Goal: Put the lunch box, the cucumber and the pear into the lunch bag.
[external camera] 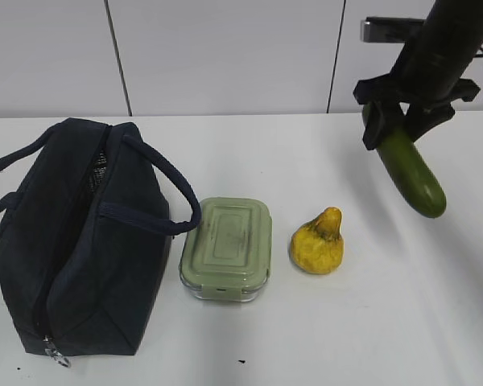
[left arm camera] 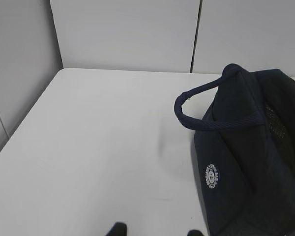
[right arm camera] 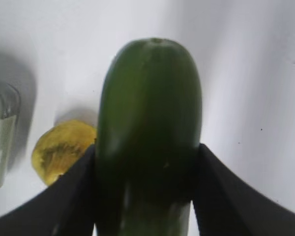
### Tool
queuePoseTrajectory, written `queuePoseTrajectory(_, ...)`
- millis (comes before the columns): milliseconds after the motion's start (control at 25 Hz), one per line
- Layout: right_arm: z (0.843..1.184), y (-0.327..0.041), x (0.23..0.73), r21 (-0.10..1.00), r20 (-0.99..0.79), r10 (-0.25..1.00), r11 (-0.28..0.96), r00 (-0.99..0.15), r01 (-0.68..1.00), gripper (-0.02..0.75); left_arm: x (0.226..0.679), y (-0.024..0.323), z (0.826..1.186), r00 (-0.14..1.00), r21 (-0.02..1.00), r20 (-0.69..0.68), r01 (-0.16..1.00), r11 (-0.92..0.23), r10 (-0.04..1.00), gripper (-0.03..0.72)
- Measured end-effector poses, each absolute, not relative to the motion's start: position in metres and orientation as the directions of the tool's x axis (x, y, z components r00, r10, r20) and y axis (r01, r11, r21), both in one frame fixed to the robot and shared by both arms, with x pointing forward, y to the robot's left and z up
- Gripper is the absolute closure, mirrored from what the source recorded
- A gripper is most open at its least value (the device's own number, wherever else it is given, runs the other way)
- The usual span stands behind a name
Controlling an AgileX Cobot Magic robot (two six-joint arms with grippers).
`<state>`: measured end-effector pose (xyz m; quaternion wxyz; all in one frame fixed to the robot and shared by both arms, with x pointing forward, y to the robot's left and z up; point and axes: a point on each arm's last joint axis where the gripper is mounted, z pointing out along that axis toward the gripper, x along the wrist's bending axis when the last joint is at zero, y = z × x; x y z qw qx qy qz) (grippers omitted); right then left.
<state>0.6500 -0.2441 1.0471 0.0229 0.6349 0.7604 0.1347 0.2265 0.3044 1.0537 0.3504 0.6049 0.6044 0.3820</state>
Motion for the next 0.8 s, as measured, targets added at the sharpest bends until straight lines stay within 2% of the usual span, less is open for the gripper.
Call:
queuePoseTrajectory(120, 1.069, -0.241, 0.641, 0.286, 0.172, 0.965, 0.142, -0.196, 0.948, 0.346, 0.227, 0.303, 1.054, -0.015, 0.885, 0.029, 0.465, -0.018, 0.999, 0.450)
queuePoseTrajectory(240, 1.086, -0.238, 0.633, 0.323, 0.214, 0.956, 0.126, -0.202, 0.938, 0.346, 0.234, 0.295, 1.054, 0.068, 0.866, -0.014, 0.500, -0.022, 0.998, 0.450)
queuePoseTrajectory(360, 1.100, -0.234, 0.627, 0.352, 0.264, 0.940, 0.115, -0.216, 0.929, 0.346, 0.248, 0.288, 1.055, 0.147, 0.821, -0.048, 0.569, -0.045, 0.988, 0.450)
queuePoseTrajectory(560, 1.116, -0.223, 0.619, 0.391, 0.378, 0.887, 0.108, -0.266, 0.914, 0.346, 0.281, 0.283, 1.053, 0.165, 0.718, -0.118, 0.696, -0.031, 0.979, 0.447)
queuePoseTrajectory(720, 1.120, -0.217, 0.618, 0.409, 0.438, 0.848, 0.109, -0.299, 0.906, 0.346, 0.315, 0.272, 1.065, 0.202, 0.730, -0.263, 0.681, 0.058, 0.944, 0.425)
queuePoseTrajectory(800, 1.121, -0.215, 0.617, 0.412, 0.448, 0.839, 0.111, -0.307, 0.904, 0.346, 0.332, 0.269, 1.067, 0.220, 0.722, -0.281, 0.690, 0.055, 0.934, 0.399)
